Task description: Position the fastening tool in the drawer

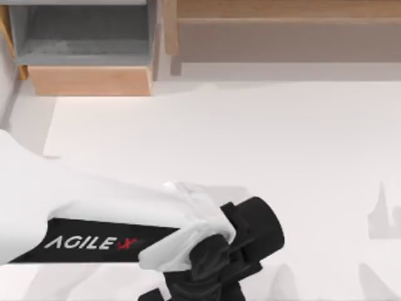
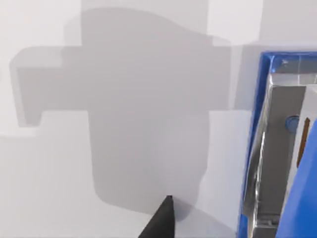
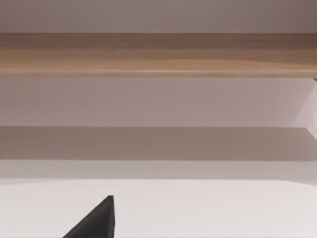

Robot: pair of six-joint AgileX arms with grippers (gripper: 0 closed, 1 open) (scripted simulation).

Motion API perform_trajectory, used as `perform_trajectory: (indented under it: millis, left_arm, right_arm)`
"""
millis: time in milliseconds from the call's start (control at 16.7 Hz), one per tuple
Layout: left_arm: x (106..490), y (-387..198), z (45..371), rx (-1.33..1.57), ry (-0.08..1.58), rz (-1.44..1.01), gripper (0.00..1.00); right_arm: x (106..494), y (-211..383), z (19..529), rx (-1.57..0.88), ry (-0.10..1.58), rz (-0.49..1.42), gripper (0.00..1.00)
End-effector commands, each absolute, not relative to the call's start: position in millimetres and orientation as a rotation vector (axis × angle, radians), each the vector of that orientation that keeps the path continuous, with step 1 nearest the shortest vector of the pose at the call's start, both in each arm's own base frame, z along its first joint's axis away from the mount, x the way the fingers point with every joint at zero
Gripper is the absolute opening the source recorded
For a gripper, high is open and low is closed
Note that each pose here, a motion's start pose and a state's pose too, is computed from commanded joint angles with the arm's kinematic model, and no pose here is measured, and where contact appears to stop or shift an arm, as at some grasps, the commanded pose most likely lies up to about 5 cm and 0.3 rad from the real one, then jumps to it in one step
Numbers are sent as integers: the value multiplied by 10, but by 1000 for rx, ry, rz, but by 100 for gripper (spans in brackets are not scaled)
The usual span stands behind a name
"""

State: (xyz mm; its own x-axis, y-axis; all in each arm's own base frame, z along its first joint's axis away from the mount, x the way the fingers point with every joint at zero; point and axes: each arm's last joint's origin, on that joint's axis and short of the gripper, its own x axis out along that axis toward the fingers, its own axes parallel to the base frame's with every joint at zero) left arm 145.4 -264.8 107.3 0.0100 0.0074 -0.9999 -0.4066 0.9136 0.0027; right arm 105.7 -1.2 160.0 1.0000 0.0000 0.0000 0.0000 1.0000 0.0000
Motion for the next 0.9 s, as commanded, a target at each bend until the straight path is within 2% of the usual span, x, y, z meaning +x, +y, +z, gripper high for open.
perform_trajectory:
  millis: [420,900]
  left_arm:
    - [1454,-2648,1073,-324,1534,332,0]
    - [1449,-2633,1436,-318,1539,321,0]
  right_arm:
    - [1057,-12,1600,0,0,0,100]
    - [1057,-12,1600,0,0,0,100]
